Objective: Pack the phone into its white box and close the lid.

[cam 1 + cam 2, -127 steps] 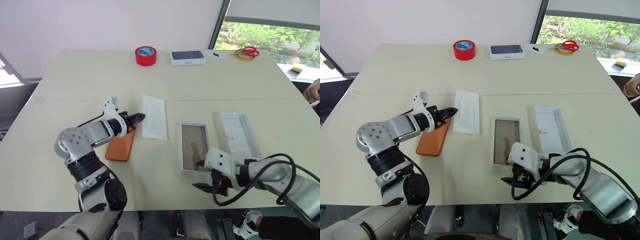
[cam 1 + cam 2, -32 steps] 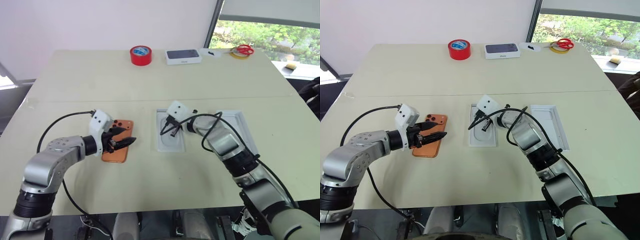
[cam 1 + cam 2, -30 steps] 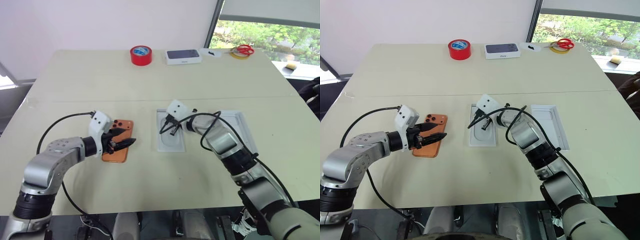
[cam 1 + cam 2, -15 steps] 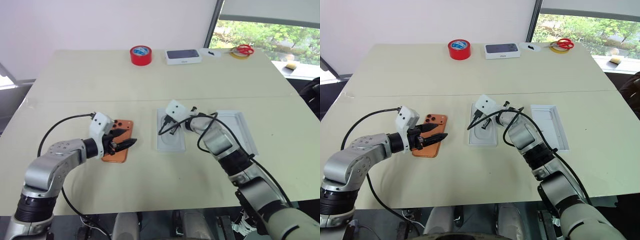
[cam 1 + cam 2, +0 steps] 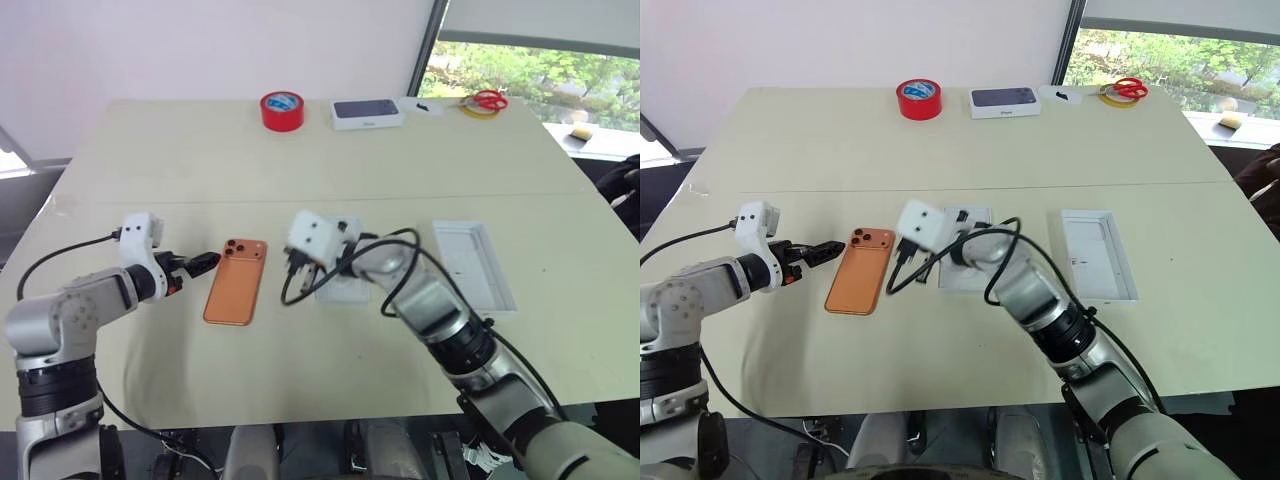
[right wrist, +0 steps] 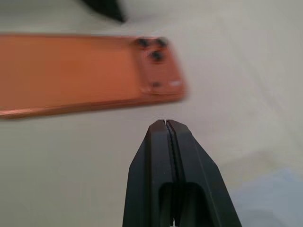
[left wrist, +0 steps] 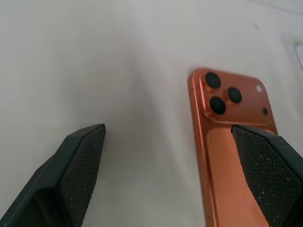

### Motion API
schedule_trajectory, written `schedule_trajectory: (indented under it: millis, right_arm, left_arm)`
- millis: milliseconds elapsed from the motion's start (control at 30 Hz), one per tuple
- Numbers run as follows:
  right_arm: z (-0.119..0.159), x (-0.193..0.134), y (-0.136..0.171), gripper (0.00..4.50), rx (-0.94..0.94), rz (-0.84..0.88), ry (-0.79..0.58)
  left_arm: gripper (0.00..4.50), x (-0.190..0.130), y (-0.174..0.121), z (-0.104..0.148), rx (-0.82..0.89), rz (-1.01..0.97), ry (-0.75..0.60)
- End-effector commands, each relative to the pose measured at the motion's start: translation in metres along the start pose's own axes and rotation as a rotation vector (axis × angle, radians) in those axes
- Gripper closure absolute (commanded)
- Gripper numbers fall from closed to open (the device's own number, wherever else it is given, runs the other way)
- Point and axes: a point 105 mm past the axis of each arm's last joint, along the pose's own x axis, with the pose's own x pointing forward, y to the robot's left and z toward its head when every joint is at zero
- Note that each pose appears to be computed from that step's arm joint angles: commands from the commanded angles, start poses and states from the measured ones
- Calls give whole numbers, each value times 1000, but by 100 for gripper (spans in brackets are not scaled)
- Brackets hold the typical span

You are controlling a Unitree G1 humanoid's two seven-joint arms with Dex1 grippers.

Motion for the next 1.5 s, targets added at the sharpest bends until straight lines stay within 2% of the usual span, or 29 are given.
schedule_trajectory:
  millis: [33, 167, 267, 567, 767, 1133, 1233, 1367, 1500]
  right_arm:
    - [2, 6, 5, 450, -18, 20, 31]
    - [-3, 18, 14, 450, -60, 59, 80]
    - [-4, 23, 15, 450, -72, 62, 93]
    - [-1, 27, 14, 450, -65, 58, 81]
    - [-3, 26, 13, 450, -60, 46, 82]
    - [-7, 25, 17, 450, -51, 39, 84]
    - [-6, 26, 17, 450, -50, 36, 83]
    - [-6, 24, 16, 450, -48, 32, 82]
    - [-8, 22, 13, 450, -46, 25, 85]
  left_arm:
    - [5, -4, -14, -13, -25, -56, 85]
    - [5, 0, -28, -33, -128, -135, 183]
    - [5, 4, -47, -49, -108, -218, 253]
    - [5, 9, -76, -66, -121, -329, 316]
    - [5, 10, -91, -63, -143, -390, 309]
    - [5, 11, -79, -46, -216, -348, 262]
    - [89, 10, -76, -45, -223, -337, 256]
    - [284, 7, -75, -43, -246, -359, 250]
    - [284, 4, -70, -44, -288, -364, 245]
